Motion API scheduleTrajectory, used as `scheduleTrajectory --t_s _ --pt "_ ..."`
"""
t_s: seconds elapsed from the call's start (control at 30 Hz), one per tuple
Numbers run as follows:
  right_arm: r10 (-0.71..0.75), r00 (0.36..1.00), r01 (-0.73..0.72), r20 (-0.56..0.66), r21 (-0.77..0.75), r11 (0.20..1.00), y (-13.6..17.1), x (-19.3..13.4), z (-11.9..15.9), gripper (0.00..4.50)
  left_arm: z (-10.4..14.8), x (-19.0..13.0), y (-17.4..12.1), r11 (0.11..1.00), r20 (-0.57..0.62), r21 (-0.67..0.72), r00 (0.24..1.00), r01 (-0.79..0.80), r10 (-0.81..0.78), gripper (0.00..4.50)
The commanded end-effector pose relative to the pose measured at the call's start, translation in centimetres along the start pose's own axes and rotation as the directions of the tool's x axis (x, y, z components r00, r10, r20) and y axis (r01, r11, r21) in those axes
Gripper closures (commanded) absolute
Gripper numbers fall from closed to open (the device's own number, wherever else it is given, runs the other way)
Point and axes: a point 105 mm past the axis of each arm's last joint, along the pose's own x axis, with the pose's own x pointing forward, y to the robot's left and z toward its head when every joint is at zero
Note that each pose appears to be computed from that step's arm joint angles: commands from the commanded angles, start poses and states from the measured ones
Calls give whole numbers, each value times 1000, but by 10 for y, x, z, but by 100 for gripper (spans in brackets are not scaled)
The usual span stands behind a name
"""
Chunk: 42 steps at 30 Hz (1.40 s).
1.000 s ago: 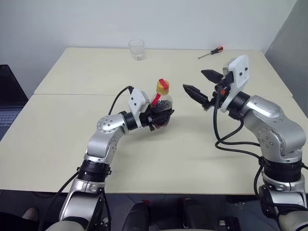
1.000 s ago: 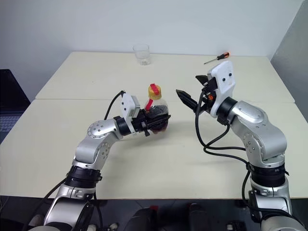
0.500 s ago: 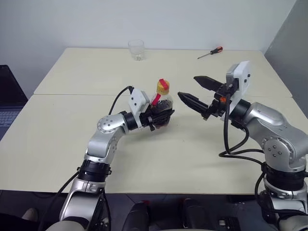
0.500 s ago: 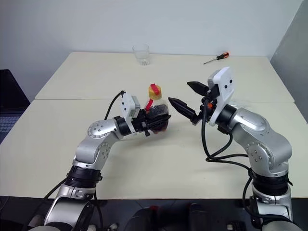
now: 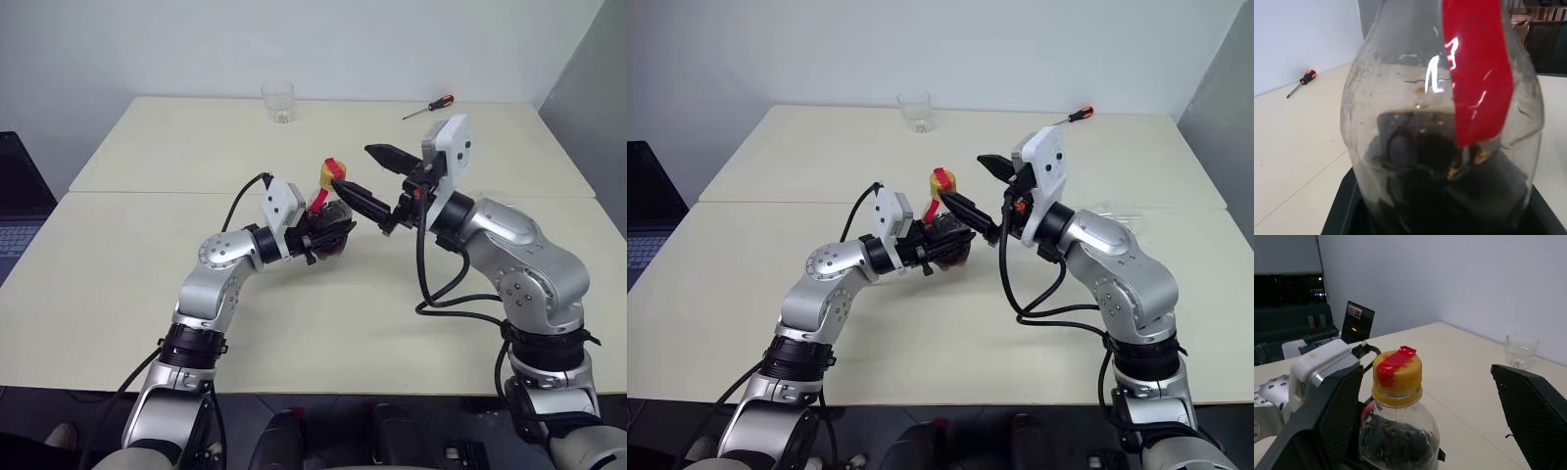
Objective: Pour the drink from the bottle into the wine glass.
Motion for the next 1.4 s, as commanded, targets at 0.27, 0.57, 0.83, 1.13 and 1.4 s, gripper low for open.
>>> scheduleTrajectory --t_s 0.27,0.57,0.83,1.13,1.4 --pt "4 999 -1 54 -56 998 1 6 15 5 23 1 -3 998 69 67 998 7 -11 248" --pt "-24 999 26 26 -75 997 -7 -2 11 5 24 3 -1 998 73 69 997 5 -10 248" --pt "-56 998 56 2 -90 994 -14 -12 9 5 24 4 -1 998 75 67 997 7 -12 248" --pt "-69 997 66 -22 -99 993 -16 -22 7 5 23 4 -1 998 75 66 997 10 -15 248" --pt "-15 999 13 -31 -62 998 -8 -32 6 5 24 3 1 998 74 70 997 7 -12 248"
